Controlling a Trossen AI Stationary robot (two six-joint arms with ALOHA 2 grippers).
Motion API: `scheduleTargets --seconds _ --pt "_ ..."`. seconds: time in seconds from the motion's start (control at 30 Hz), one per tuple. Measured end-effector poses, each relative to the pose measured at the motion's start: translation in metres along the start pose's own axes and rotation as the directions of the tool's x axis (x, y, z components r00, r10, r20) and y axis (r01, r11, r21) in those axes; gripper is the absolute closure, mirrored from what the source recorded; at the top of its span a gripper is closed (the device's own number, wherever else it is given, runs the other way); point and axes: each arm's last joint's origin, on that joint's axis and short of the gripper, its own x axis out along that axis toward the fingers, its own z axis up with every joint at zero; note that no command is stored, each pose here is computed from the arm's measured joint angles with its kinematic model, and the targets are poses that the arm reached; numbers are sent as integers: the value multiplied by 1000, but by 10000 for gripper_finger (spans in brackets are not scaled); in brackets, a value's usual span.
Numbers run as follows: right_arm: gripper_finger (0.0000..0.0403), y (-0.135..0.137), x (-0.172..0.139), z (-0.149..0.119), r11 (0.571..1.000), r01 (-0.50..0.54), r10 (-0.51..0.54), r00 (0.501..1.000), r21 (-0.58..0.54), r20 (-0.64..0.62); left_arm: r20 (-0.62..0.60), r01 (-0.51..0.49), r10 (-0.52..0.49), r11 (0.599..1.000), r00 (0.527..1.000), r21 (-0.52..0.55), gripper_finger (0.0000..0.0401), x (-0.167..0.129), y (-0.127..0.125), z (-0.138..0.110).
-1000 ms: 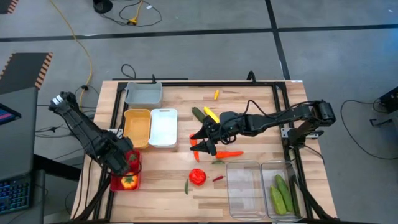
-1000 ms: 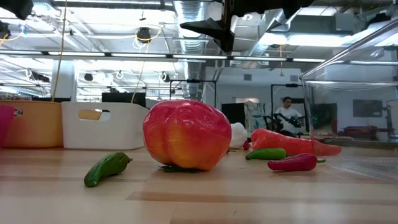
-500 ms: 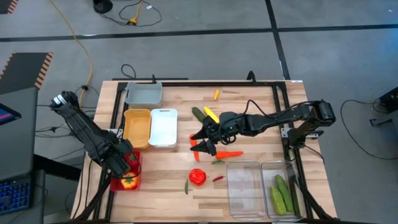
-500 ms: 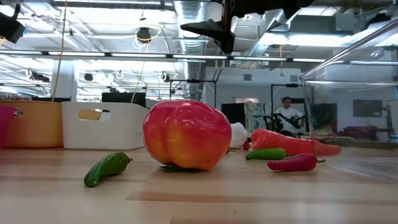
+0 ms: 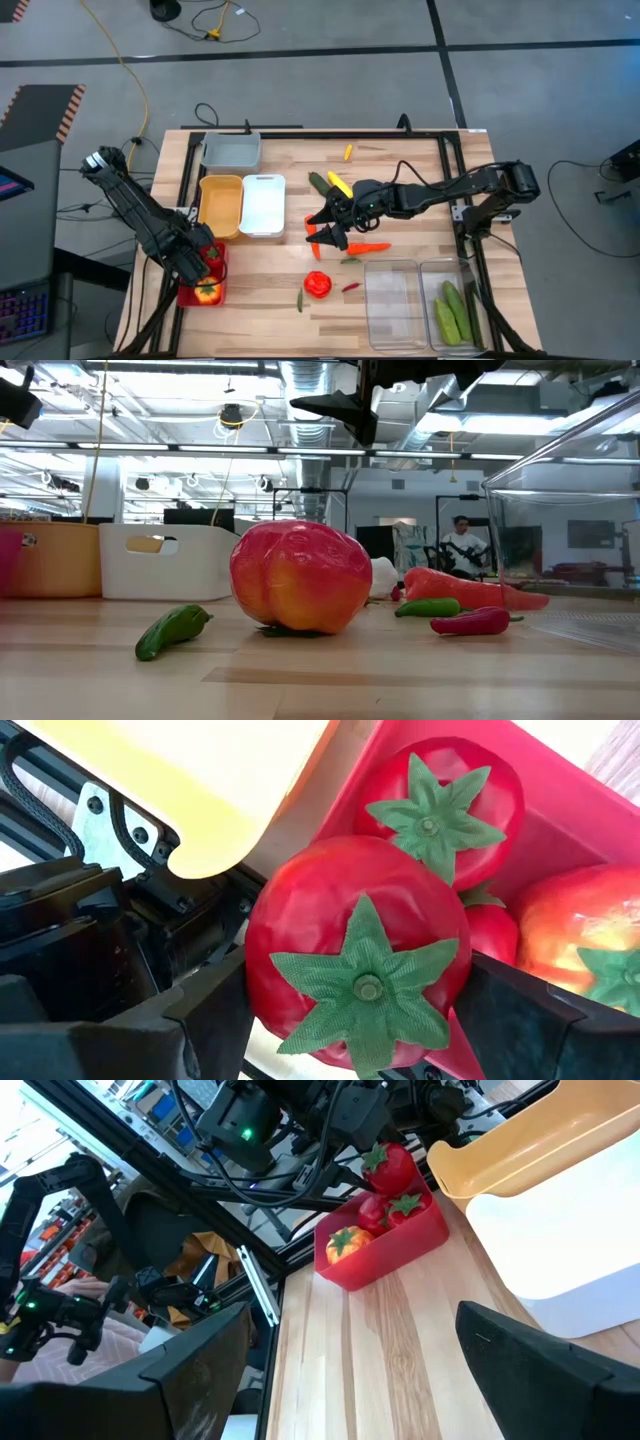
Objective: Sort produce into baskets
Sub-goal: Put the red tomato into the red bin
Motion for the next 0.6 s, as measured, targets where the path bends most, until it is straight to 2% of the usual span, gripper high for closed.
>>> scheduleTargets --seconds 0.23,0.37,0.6 --pt "26 0 0 0 1000 0 0 1000 0 0 -16 7 -6 1000 1000 9 112 0 0 0" --pt "26 0 0 0 1000 0 0 1000 0 0 -68 62 -61 998 996 10 112 0 -5 -1" --pt "26 0 0 0 1000 0 0 1000 0 0 -24 78 -77 997 997 11 112 0 -7 0"
